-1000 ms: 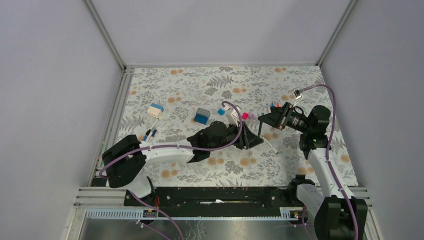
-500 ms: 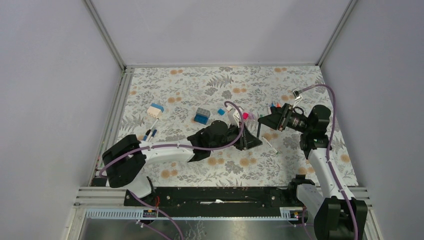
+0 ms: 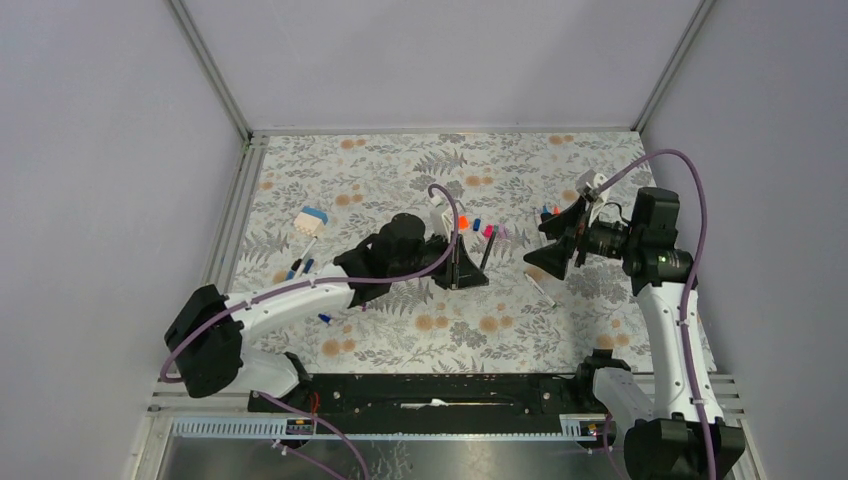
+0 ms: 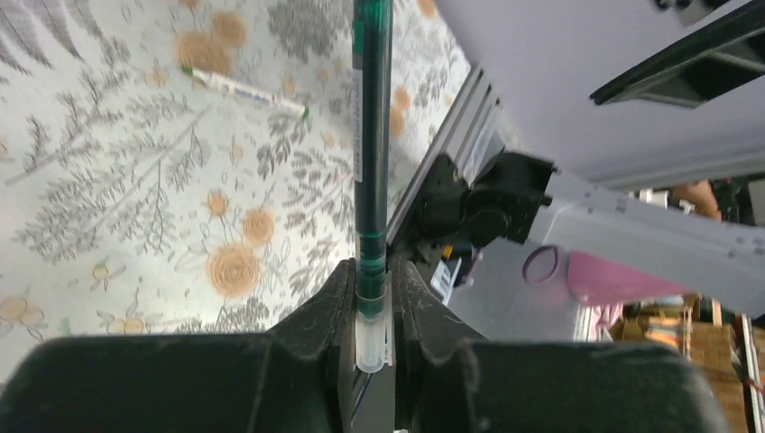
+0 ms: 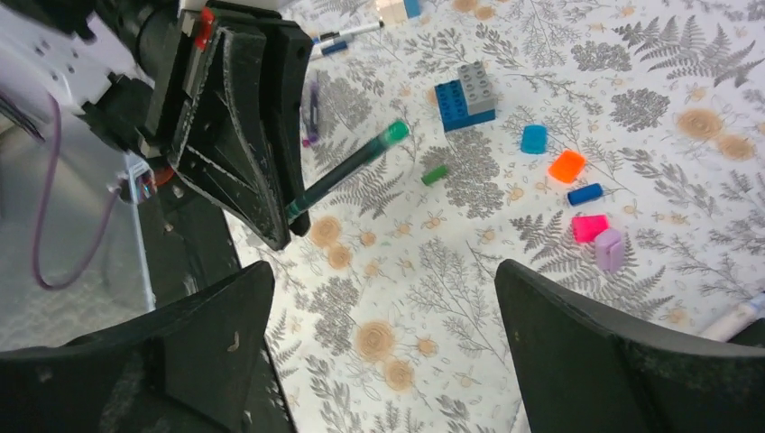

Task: Open the pen caps
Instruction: Open the pen cap from the pen.

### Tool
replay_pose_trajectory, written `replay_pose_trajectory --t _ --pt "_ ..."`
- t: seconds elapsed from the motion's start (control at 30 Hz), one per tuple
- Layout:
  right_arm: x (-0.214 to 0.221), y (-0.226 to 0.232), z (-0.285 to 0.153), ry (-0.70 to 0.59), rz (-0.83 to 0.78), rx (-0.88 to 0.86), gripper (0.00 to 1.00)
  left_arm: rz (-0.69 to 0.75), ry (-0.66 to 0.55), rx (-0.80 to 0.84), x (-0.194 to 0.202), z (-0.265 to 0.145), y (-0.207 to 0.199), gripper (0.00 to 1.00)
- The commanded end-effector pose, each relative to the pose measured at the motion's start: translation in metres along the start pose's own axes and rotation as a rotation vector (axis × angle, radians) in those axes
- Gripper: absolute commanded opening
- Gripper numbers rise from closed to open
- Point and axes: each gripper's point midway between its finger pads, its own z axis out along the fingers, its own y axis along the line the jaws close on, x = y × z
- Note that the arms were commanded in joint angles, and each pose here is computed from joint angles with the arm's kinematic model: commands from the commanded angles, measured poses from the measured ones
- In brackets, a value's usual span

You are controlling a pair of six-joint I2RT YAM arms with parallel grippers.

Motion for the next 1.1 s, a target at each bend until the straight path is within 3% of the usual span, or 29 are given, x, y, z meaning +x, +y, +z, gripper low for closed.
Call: replay_pose_trajectory --t 0.0,0.07,0.13,0.57,0.87,0.97,1.07 --pt "0.024 0.021 -0.014 0.111 -0.377 -0.119 1.00 0.057 0.152 0.063 0.012 -0.004 -0.017 0.00" --pt "0.034 0.024 -0.018 0.147 -0.600 -0.182 1.00 0.054 0.195 0.053 0.015 0.000 -0.015 0.00" --pt "0.039 0.025 -0.020 0.177 -0.691 -0.217 1.00 0.036 0.227 0.048 0.016 0.004 -0.013 0.00" --pt "0.071 0.030 -0.006 0.325 -0.915 -0.428 1.00 -0.102 0.499 0.142 0.044 0.029 -0.014 0.00" --pt "0.102 0.018 -0.004 0.508 -1.103 -0.557 0.96 -0.171 0.571 0.269 0.049 0.035 -0.028 0.00" --pt "0.110 0.016 -0.001 0.550 -1.157 -0.601 0.90 -0.185 0.579 0.295 0.051 0.035 -0.030 0.00" --pt "0.111 0.016 0.006 0.561 -1.179 -0.616 0.74 -0.200 0.585 0.306 0.052 0.037 -0.031 0.00"
